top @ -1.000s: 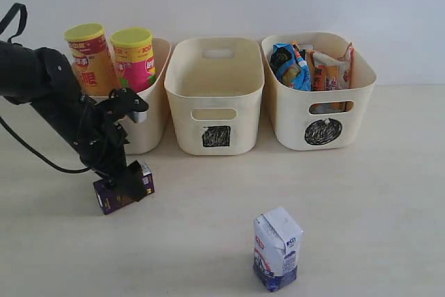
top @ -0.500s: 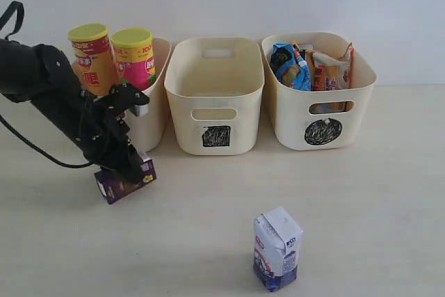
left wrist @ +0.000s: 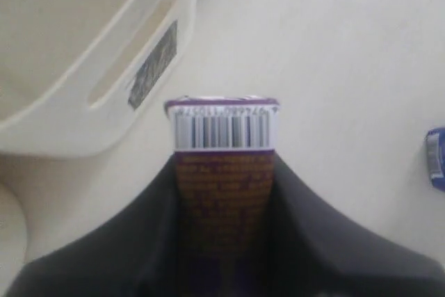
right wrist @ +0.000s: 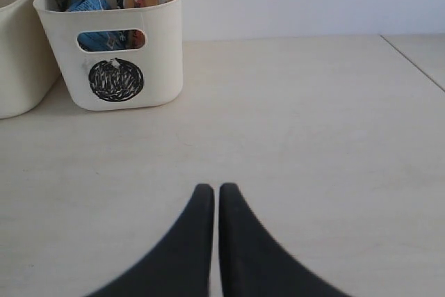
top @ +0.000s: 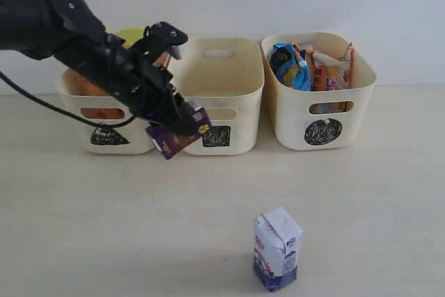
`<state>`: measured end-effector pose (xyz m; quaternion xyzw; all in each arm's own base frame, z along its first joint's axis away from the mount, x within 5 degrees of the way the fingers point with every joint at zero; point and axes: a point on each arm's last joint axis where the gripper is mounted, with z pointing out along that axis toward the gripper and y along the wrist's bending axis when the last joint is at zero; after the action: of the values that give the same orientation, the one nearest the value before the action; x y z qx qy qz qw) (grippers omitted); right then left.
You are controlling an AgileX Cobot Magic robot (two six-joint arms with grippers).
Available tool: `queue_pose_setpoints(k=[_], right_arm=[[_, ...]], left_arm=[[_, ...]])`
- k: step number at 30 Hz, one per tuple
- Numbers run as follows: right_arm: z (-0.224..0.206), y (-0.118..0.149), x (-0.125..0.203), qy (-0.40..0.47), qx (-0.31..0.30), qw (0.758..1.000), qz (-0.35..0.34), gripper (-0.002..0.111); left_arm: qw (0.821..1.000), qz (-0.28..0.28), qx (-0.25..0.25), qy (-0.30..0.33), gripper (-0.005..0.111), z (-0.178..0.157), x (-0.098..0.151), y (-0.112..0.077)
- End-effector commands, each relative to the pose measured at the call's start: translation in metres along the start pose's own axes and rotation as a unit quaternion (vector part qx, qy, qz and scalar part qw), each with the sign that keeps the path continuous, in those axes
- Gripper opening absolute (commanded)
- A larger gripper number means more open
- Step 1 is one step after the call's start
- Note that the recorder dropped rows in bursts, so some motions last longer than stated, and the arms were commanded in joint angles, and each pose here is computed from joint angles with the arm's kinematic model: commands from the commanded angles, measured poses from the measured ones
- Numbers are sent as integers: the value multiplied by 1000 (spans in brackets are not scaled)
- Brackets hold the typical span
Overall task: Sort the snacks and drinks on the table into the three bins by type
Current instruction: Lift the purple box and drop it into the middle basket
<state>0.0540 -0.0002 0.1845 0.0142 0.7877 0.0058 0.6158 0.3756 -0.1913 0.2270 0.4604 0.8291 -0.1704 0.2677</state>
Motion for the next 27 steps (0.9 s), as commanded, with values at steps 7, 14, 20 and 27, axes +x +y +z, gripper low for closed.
queue_pose_setpoints(k=[7,14,20,27], right_arm=[[0,0,0,-5,3,1000,-4,0],[0,0,1,-2,2,1000,-2,0],[0,0,1,-2,2,1000,-2,0],[0,0,1,-2,2,1000,-2,0]], left_arm=[[982,-3,-116,-147,4,-22,-56,11],[970,-18,-154,-188,4,-2,-73,33],[962,-34,-165,-213,4,18,-83,49],[960,-54,-165,-221,6,38,-83,58]])
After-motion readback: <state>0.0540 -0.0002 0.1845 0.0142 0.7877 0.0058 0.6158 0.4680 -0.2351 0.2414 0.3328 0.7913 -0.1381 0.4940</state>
